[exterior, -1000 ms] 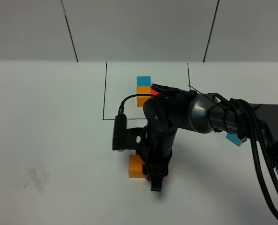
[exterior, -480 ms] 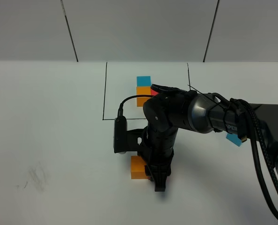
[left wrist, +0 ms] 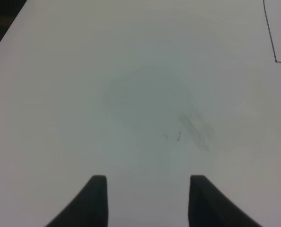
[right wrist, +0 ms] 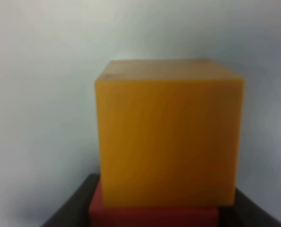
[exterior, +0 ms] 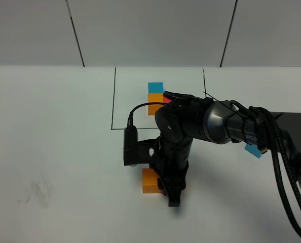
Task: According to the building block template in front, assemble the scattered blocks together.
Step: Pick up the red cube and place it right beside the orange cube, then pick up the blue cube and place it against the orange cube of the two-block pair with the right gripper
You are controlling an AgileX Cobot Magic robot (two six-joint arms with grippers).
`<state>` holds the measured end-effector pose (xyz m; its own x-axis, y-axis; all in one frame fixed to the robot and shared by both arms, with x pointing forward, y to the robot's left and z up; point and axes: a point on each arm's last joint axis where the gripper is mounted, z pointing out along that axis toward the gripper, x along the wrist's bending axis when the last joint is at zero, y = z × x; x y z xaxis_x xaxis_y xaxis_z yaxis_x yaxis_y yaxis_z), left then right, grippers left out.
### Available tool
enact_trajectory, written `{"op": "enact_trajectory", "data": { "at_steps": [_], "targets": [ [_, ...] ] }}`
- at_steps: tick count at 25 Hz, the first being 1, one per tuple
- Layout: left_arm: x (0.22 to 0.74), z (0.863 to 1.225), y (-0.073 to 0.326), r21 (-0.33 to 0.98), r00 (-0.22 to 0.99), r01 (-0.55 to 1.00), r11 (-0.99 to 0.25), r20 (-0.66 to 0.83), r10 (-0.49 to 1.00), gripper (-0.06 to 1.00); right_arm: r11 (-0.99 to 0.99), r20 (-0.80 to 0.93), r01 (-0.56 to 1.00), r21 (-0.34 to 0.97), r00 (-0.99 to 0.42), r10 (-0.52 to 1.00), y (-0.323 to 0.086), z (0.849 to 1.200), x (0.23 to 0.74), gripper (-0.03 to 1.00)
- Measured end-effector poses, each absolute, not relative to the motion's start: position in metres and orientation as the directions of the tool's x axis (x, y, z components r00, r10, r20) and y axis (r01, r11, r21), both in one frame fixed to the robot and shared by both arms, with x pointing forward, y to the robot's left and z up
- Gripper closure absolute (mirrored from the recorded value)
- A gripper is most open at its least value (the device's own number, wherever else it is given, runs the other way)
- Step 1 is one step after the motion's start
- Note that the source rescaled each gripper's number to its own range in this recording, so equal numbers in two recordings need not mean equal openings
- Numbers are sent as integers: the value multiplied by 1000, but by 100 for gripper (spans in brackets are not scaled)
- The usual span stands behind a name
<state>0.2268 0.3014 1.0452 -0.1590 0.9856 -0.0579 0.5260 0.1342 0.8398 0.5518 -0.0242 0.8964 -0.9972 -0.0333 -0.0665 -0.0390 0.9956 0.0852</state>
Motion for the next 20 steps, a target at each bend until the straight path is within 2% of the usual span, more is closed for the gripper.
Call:
{"op": "enact_trajectory", "data": {
  "at_steps": [2, 4, 5, 11, 13, 16, 20],
  "targets": [
    [227, 1045, 301, 840, -159, 526, 134, -58, 986, 94, 996, -66, -39, 85, -997, -33, -24, 896, 552, 95],
    [227, 1045, 301, 840, -159, 526, 134, -58, 986, 94, 996, -66, -30, 85, -998, -25, -24, 896, 552, 90],
    [227, 1045, 301, 840, -159, 526, 134, -58, 986, 94, 996, -65, -25, 82, -998, -19, -25, 896, 552, 84],
    [227, 1045, 301, 840, -159, 526, 134, -58, 986, 94, 994, -81, 74, 82, -993, 81, -28, 915, 550, 31],
    [227, 1045, 301, 840, -159, 526, 134, -58, 986, 94, 984, -91, 163, 74, -981, 170, -33, 931, 549, 21],
    [227, 1045, 301, 840, -159, 526, 134, -58, 986, 94, 925, -101, 373, 79, -920, 379, -44, 954, 545, 16],
    [227, 1045, 301, 840, -159, 526, 134, -58, 986, 94, 799, -151, 588, 124, -785, 601, -67, 986, 537, 17]
  ]
}}
